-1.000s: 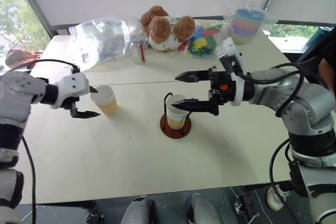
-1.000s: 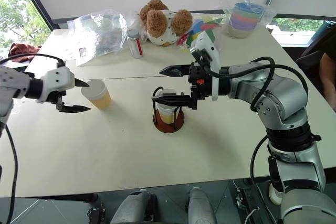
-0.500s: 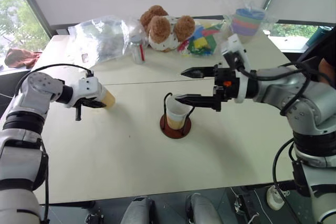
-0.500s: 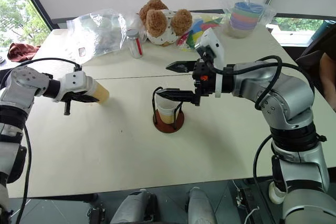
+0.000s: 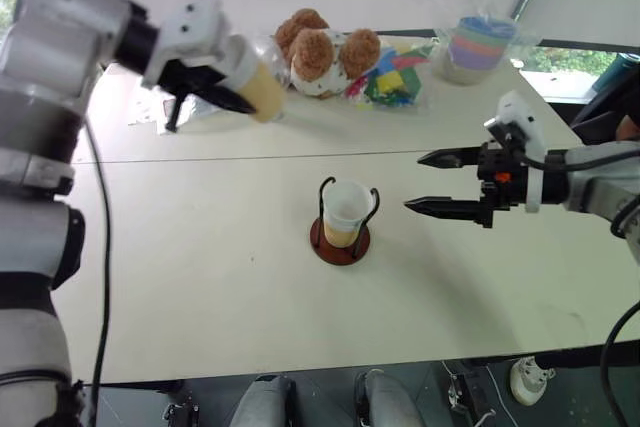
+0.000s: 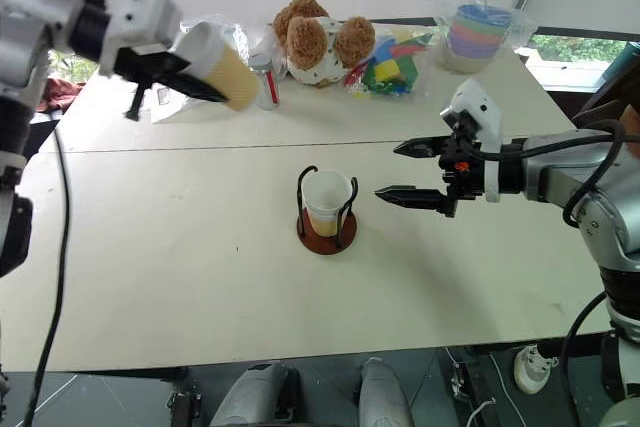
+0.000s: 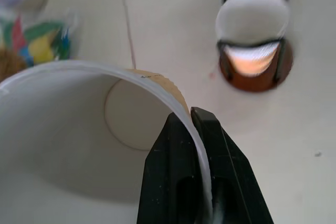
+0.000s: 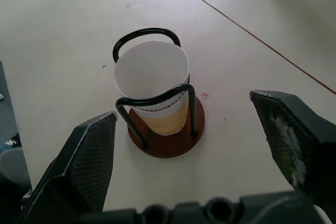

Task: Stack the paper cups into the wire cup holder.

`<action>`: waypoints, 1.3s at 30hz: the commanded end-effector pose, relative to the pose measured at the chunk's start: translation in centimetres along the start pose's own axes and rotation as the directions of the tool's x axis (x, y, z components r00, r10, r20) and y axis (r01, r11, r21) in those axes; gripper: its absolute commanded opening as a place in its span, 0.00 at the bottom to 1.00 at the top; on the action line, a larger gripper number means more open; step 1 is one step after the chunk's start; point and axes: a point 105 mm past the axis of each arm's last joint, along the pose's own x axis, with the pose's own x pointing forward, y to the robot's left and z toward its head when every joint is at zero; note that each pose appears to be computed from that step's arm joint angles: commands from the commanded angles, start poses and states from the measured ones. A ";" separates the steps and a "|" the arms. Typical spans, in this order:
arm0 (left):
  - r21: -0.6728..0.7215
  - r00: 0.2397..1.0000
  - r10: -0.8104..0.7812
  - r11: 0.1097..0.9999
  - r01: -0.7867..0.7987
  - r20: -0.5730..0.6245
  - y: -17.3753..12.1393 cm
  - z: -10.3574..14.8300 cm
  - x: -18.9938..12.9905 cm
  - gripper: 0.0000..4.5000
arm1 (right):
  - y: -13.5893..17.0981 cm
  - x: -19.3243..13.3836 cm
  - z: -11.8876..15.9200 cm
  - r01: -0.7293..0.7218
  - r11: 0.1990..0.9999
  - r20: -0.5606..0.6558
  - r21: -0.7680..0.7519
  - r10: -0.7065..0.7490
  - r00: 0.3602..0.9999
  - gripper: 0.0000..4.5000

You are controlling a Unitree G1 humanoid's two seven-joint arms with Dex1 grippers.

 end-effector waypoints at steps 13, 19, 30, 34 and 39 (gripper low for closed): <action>0.096 0.933 -0.350 0.935 0.342 0.083 -1.9 2.4 8.6 0.02 | 4.8 -0.8 -0.3 0.079 0.995 0.068 0.055 -0.082 0.994 0.99; 0.132 0.913 -0.405 0.909 0.396 0.051 -2.8 1.9 9.8 0.02 | 4.9 -0.7 -0.3 0.101 0.992 0.076 0.070 -0.106 0.991 0.99; 0.151 0.907 -0.421 0.897 0.415 0.009 -2.8 1.3 10.5 0.52 | 4.7 -0.5 -0.4 0.117 0.990 0.087 0.078 -0.124 0.988 0.99; 0.176 0.926 -0.377 0.914 0.366 0.034 -1.7 2.3 10.2 0.73 | 4.5 -0.5 -0.6 0.117 0.989 0.091 0.090 -0.125 0.988 0.99; 0.148 0.963 -0.238 0.965 0.219 0.129 0.9 4.3 7.4 0.73 | 4.4 0.0 -1.4 0.103 0.987 0.094 0.122 -0.115 0.989 0.99</action>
